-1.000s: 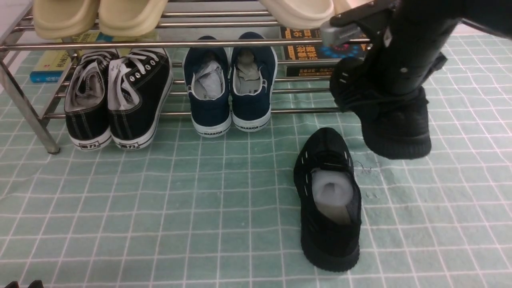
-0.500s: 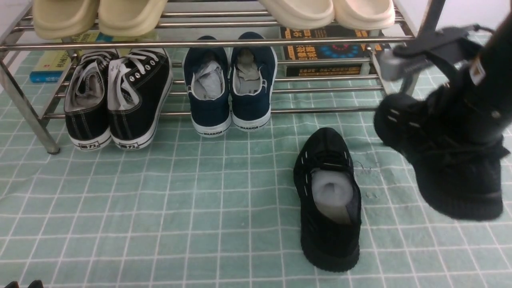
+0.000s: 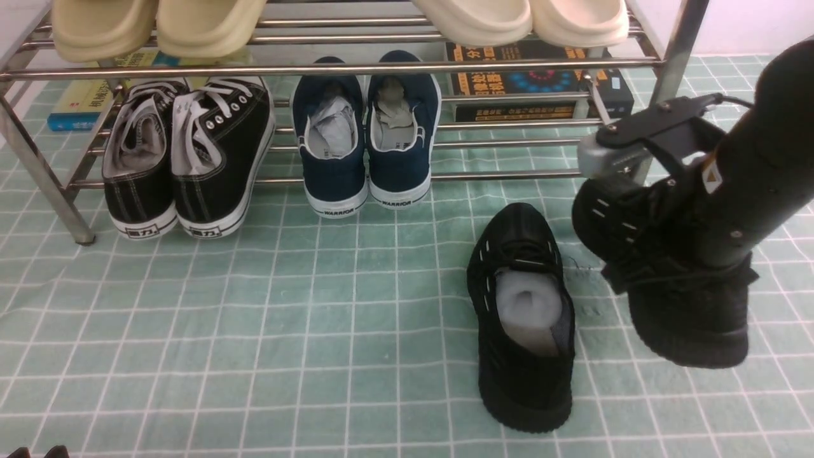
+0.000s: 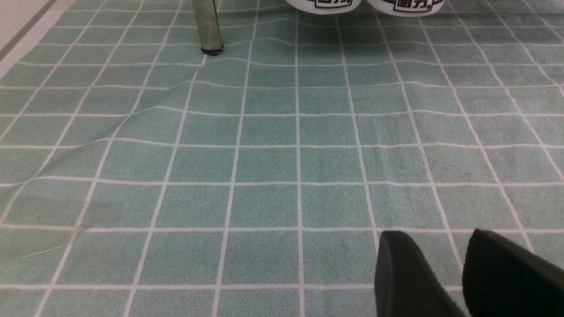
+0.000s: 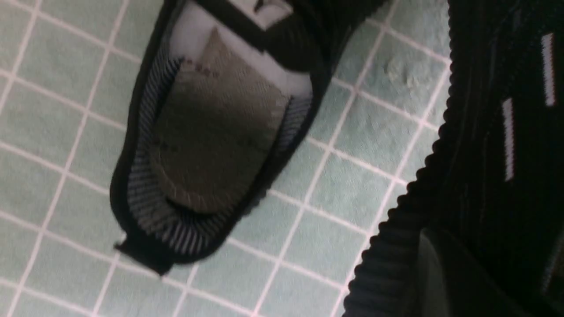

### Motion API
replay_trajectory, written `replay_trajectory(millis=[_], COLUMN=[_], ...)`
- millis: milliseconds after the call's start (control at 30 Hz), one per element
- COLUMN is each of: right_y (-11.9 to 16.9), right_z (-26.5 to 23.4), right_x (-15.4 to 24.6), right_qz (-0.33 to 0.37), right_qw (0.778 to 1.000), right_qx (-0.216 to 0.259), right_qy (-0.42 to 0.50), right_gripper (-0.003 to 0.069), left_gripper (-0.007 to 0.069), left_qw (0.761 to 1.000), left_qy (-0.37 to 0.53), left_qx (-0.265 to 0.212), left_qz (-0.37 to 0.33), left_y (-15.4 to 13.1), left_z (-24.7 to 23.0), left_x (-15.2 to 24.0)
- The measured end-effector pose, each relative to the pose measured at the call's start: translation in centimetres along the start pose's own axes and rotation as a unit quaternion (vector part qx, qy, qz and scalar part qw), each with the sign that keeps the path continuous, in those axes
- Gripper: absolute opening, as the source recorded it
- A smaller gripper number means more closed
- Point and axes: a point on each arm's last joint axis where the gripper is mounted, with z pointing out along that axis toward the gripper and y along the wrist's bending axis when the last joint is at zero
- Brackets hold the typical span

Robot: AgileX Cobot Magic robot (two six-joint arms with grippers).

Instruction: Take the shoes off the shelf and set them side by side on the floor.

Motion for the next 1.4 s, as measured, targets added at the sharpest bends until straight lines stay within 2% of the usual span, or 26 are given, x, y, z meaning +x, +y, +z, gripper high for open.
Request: replay_trajectory(millis=[367, 667, 800, 900, 967, 1133, 1300, 1400], right_y=[-0.1, 0.3, 0.7, 1.1, 1.5, 2.1, 2.3, 2.0], right_z=[4.3, 7.1, 7.4, 7.2, 6.7, 4.2, 1.8, -0.4], right_x=[-0.9, -0.8, -0.8, -0.8, -1.0, -2.0, -3.7, -3.8], right_qz=[-0.001, 0.060, 0.088, 0.103, 0.096, 0.065, 0.044, 0.028], right_qw=[0.999, 0.995, 0.993, 0.991, 0.990, 0.987, 0.991, 0.994], right_qx=[0.023, 0.016, -0.005, -0.029, -0.046, -0.076, -0.088, -0.085], right_qy=[0.031, 0.072, 0.073, 0.083, 0.094, 0.127, 0.094, 0.063], right_gripper=[0.0018, 0.0029, 0.0083, 0.0164, 0.0229, 0.0314, 0.0323, 0.0293], left_gripper=[0.0242, 0.0242, 0.0242, 0.0242, 0.0242, 0.0242, 0.0242, 0.0242], left_qw=[1.000, 1.000, 1.000, 1.000, 1.000, 1.000, 1.000, 1.000], left_qy=[0.000, 0.000, 0.000, 0.000, 0.000, 0.000, 0.000, 0.000], left_qx=[0.000, 0.000, 0.000, 0.000, 0.000, 0.000, 0.000, 0.000], left_qz=[0.000, 0.000, 0.000, 0.000, 0.000, 0.000, 0.000, 0.000], left_y=[0.0, 0.0, 0.0, 0.0, 0.0, 0.0, 0.0, 0.0], left_z=[0.0, 0.0, 0.0, 0.0, 0.0, 0.0, 0.0, 0.0], left_x=[0.0, 0.0, 0.0, 0.0, 0.0, 0.0, 0.0, 0.0])
